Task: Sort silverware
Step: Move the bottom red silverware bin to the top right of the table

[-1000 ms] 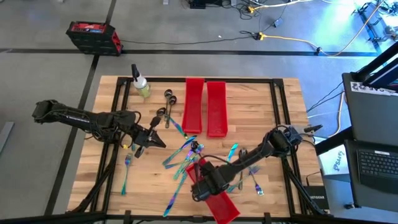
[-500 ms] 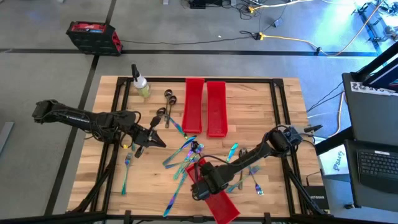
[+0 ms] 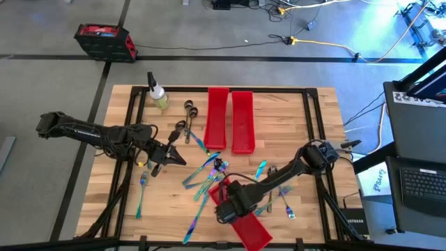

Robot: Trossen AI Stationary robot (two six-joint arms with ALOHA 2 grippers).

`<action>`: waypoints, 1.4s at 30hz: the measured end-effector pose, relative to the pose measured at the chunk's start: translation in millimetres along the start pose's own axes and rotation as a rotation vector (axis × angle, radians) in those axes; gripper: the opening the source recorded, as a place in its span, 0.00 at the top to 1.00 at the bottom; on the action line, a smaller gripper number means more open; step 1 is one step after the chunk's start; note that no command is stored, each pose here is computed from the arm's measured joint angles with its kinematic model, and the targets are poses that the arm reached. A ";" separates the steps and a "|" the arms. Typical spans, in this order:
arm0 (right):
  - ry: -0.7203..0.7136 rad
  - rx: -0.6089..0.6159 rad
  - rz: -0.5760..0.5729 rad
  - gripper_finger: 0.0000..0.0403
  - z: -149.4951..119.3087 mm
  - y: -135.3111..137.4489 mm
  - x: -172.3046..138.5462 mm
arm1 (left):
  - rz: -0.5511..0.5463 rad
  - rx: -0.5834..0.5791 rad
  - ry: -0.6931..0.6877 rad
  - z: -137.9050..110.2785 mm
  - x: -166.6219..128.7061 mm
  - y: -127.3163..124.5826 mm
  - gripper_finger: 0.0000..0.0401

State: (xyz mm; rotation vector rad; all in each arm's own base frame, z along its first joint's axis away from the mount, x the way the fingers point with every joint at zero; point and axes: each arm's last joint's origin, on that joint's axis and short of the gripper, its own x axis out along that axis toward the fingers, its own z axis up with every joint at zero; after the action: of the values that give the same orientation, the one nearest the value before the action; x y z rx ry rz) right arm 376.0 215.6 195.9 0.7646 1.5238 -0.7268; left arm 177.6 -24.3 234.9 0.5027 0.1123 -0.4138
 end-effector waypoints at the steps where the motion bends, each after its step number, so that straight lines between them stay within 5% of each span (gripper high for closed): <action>1: -0.011 0.000 0.012 1.00 -0.6 -2.3 -6.9 | 0.000 0.000 0.000 0.0 0.0 0.0 1.00; 9: -0.109 0.001 0.105 1.00 -6.3 -37.8 -80.6 | 0.015 0.000 0.010 -0.3 0.0 0.5 1.00; 15: -0.155 -0.057 0.039 1.00 3.3 -92.1 -133.8 | 0.065 -0.002 0.049 -1.9 -0.1 1.7 1.00; 21: -0.290 -0.133 0.136 1.00 28.9 -152.4 -182.2 | 0.155 -0.006 0.100 -3.3 -0.5 4.2 1.00; 30: -0.286 -0.123 0.152 1.00 81.9 -254.4 -195.8 | 0.257 -0.037 0.153 -4.9 -1.3 7.1 1.00; 42: -0.275 -0.159 0.166 1.00 174.7 -355.6 -198.4 | 0.319 0.006 0.195 -6.0 -2.1 9.2 1.00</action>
State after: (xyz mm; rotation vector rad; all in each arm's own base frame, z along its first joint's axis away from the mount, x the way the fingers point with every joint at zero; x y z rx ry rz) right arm 201.7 -145.3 385.0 0.6345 1.2367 -0.5545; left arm 179.5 -13.3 234.2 0.5555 0.2158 -0.0523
